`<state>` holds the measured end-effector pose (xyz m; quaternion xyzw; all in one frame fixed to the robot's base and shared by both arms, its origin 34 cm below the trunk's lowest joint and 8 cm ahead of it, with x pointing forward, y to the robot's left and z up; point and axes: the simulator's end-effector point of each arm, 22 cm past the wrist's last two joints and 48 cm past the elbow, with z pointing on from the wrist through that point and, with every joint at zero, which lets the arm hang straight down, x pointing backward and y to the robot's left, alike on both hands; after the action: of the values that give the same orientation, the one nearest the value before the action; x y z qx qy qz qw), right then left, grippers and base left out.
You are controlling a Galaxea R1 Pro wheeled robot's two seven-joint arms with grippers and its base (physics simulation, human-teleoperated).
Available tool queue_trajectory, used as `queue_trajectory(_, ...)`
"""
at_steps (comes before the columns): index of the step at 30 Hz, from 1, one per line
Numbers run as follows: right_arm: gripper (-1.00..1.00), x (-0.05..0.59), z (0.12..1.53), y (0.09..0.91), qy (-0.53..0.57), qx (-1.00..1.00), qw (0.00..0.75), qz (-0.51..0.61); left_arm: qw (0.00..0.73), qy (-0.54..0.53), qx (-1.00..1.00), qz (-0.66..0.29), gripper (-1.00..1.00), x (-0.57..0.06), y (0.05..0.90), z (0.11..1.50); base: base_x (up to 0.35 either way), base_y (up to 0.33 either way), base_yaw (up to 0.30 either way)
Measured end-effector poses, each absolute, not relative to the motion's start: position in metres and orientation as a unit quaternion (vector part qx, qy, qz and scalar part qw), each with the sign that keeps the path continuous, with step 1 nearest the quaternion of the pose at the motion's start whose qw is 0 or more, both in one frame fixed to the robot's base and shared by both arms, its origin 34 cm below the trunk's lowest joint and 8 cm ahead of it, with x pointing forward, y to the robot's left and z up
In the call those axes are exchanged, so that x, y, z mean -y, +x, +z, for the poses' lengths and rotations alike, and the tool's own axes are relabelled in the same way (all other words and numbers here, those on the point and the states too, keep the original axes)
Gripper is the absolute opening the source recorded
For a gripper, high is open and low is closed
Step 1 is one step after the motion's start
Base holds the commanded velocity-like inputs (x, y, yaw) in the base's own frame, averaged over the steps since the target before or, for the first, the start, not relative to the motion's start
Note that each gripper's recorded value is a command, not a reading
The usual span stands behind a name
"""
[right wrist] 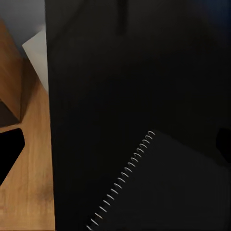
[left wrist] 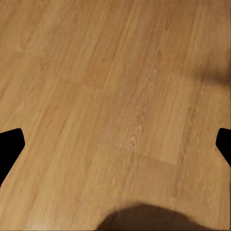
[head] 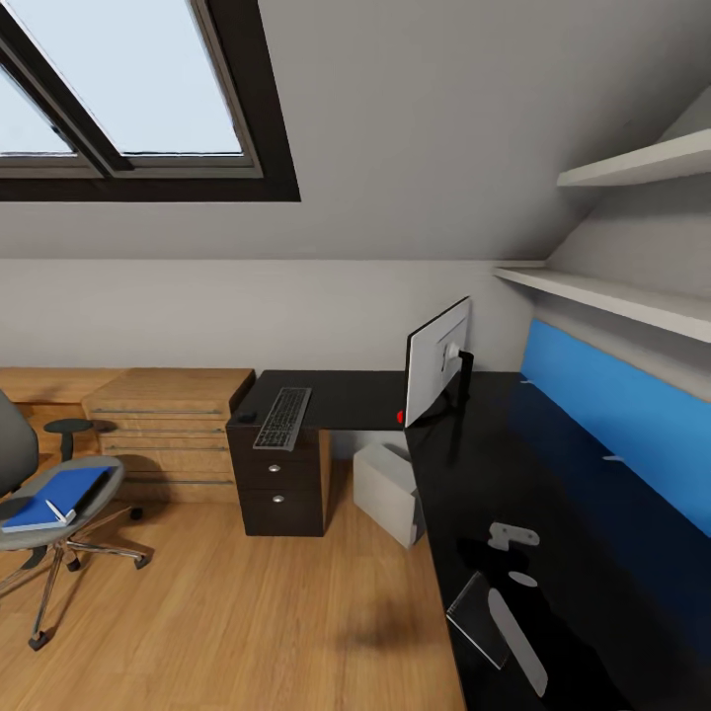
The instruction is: In the bedroom, organize the workspace by keeping the computer under the desk, ensuring the monitor is on the desk, placing the keyboard on the desk next to the monitor, placing the mouse on the desk next to the keyboard, moving the folder from the swivel chair onto the desk next to the mouse, stacking the notebook on top of the folder with the pen on top of the notebook, and positioning the swivel chair next to the desk.
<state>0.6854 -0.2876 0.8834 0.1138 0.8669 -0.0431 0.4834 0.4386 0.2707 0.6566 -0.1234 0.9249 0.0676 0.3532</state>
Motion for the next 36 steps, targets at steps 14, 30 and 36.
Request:
queue_trajectory(14, 1.0, 0.294, 0.876, 0.684, 0.106, -0.864, 0.489, -0.06, 0.429, -0.136, -0.891, 0.063, 1.0, -0.274, 0.474, 0.689, 0.0, 0.0, 0.0)
queue_trajectory(30, 1.0, 0.307, 0.845, 0.691, 0.096, -0.87, 0.475, -0.085, 0.484, -0.14, -0.863, 0.046, 1.0, -0.266, 0.522, 0.717, 0.0, 0.0, 0.0)
queue_trajectory(36, 1.0, 0.327, 0.854, 0.739, 0.103, -0.876, 0.459, -0.106, 0.422, -0.107, -0.9, -0.005, 1.0, -0.233, 0.536, 0.788, 0.0, 0.0, 0.0)
